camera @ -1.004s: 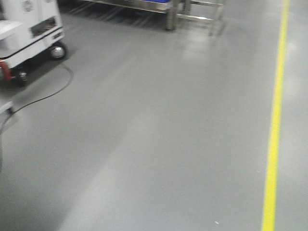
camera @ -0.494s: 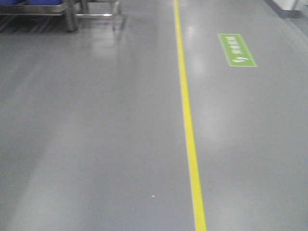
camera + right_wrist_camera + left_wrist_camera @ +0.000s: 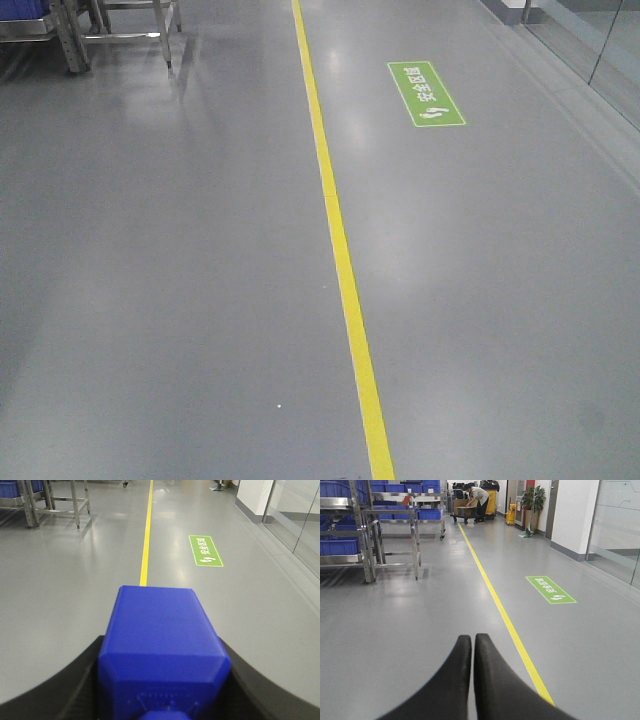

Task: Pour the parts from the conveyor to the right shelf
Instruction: 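Drive the base away from the conveyor holding the block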

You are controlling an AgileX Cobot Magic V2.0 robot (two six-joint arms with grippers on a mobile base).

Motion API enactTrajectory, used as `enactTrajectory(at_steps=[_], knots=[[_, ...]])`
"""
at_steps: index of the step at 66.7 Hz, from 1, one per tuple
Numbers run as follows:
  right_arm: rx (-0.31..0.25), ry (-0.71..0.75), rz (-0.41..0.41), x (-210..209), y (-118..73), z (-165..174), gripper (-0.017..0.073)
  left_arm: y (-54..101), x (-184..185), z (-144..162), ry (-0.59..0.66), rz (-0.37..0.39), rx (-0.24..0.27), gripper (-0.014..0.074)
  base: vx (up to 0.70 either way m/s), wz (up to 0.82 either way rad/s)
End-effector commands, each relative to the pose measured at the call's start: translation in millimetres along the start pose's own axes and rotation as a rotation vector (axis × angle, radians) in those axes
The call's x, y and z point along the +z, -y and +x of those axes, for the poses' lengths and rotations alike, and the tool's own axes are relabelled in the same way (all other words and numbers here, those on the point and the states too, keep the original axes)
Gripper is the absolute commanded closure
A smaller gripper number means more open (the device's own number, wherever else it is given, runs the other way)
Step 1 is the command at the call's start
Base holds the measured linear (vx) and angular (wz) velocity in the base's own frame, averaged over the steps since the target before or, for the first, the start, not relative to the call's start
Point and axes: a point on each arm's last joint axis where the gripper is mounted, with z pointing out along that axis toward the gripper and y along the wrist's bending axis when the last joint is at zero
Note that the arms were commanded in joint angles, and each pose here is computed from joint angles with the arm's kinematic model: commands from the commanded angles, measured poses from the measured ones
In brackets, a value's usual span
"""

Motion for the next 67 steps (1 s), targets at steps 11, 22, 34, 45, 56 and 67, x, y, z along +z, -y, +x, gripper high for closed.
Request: enactTrajectory(at_steps=[11,22,34,45,56,67], knots=[[-0.009,0.084,0.013,-2.3,1.5,-13.8,0.0564,0.9,0.1,-12.8,0.081,0.011,-0.016,0.0599,0.07,-0.09],[-0.009,0.084,0.013,-2.3,1.5,-13.8,0.0564,0.9,0.1,-12.8,0.081,0.011,-0.016,0.0599,0.12,-0.18],[-0.009,0.084,0.013,-2.3,1.5,-13.8,0.0564,0.9,0.1,-12.8,0.081,0.011,-0.016,0.0599,0.2,-0.15],[-0.009,0.084,0.013,-2.3,1.5,-13.8,0.0564,0.9,0.1,-12.8,0.081,0.011,-0.016,0.0599,0.3,-0.06],[-0.009,0.084,0.013,-2.3,1.5,-13.8,0.0564,0.9,0.1,-12.8,0.081,0.011,-0.016,0.0599,0.39,0.06],[-0.009,0.084,0.013,-2.3,1.5,-13.8,0.0564,0.9,0.1,-12.8,0.081,0.011,-0.016,0.0599,0.45,0.11]])
